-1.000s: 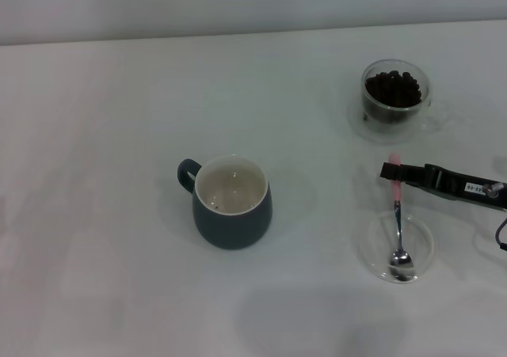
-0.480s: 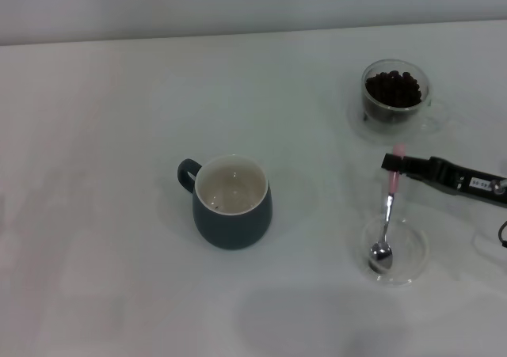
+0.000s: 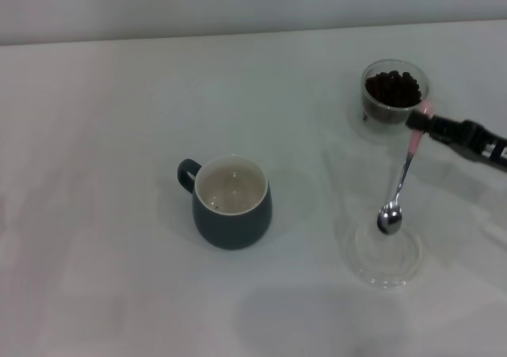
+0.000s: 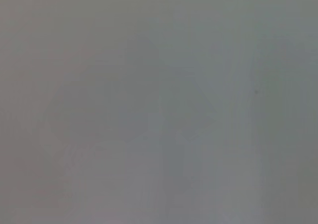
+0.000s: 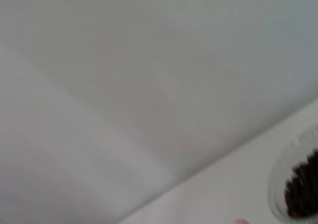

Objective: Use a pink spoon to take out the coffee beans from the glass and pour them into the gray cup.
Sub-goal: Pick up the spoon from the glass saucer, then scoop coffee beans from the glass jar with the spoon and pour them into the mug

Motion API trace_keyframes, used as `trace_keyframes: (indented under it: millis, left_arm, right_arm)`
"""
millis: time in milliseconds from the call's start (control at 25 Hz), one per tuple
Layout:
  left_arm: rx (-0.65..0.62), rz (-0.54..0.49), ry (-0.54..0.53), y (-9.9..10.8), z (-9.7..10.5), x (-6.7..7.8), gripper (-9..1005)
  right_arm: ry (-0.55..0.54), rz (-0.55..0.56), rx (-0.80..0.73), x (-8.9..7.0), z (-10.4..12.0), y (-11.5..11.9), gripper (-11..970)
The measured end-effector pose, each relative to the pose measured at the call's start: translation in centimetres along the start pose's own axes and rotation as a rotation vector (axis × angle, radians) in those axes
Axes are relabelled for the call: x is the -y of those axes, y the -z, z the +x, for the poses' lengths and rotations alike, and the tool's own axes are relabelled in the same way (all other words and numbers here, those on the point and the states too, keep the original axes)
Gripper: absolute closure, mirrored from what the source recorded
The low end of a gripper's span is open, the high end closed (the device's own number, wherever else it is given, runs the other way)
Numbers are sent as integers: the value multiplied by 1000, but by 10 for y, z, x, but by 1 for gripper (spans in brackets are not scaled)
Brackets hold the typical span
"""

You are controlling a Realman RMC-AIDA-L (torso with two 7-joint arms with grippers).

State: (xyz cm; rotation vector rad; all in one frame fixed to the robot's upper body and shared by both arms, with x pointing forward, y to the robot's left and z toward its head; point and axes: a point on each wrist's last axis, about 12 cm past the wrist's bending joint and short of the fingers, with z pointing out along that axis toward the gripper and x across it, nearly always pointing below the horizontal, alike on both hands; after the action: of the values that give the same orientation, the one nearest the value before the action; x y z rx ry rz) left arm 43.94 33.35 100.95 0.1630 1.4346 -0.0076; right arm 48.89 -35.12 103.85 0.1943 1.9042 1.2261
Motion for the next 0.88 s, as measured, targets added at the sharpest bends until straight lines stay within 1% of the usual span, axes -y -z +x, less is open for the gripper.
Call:
trace_keyframes:
  millis: [280,560,760,880]
  left_arm:
    - [-4,6,0,1,1,1,621]
    - [-9,12,1,3,1,2,621]
    - [-13,20,3,4,2,5,621]
    - [-13,23,6,4,2,6,621]
  right_arm:
    - [97,-29,82,-10,-23,-13,815]
    - [271,-47,176,-24,-60,-42,815]
    - [415,-29,209,-29,-78,-57,815]
    - [490,5,227,-30,-86,-64,815]
